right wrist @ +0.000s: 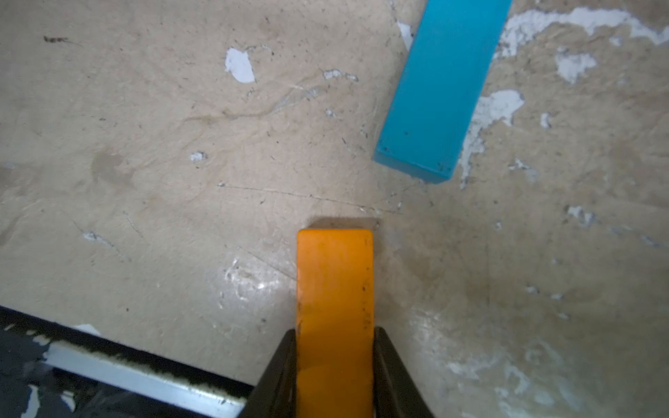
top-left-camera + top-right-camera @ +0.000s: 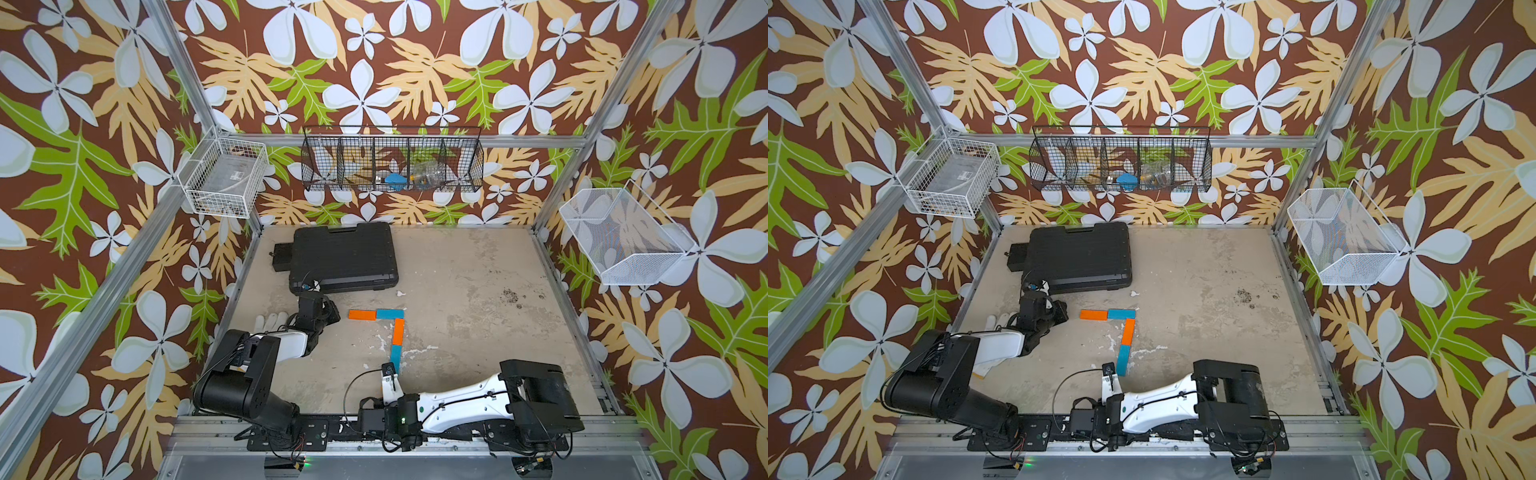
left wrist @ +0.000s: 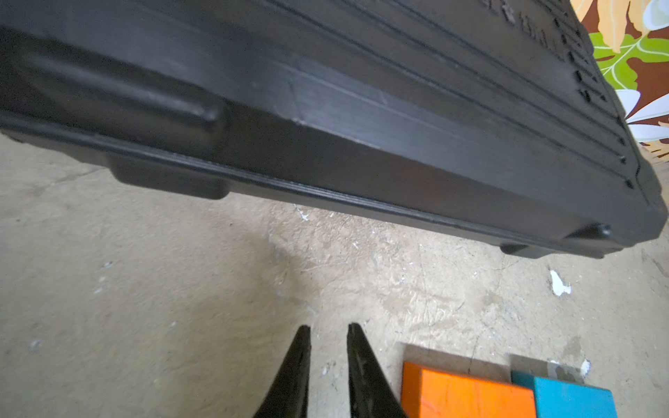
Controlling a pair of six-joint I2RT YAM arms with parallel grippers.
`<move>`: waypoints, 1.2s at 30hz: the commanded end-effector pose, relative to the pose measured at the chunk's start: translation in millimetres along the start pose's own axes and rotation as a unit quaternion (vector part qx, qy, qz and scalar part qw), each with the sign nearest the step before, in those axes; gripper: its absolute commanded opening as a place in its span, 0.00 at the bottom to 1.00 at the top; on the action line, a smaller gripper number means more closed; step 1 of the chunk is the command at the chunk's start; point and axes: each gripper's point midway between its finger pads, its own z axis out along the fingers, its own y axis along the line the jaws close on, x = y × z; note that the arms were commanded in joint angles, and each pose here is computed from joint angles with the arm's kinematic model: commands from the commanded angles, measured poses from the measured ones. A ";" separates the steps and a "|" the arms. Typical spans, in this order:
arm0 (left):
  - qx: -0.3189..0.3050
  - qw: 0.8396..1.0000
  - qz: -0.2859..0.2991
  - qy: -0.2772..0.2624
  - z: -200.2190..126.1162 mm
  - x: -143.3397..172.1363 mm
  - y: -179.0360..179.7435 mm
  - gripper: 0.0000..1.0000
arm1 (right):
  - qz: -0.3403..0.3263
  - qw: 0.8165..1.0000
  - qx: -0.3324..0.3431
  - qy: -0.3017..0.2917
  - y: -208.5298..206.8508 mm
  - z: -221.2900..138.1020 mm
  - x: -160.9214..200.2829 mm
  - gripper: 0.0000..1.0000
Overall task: Assemble the number 7 with building blocks
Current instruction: Adjust the building block at the center of the board.
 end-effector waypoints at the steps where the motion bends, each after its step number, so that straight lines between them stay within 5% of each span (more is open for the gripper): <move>1: -0.003 1.000 0.001 0.000 -0.7 -0.4 1.6 0.22 | 0.027 0.999 0.022 0.038 -17.9 -9.7 14.6 0.08; 14: -0.004 1.000 0.001 0.000 -0.5 0.4 2.3 0.22 | 0.072 0.997 -0.009 0.006 -20.2 -27.9 -4.1 0.10; 36: 0.000 1.000 -0.003 0.004 2.2 0.6 0.9 0.22 | 0.098 0.995 -0.002 0.028 -14.9 5.3 -9.7 0.14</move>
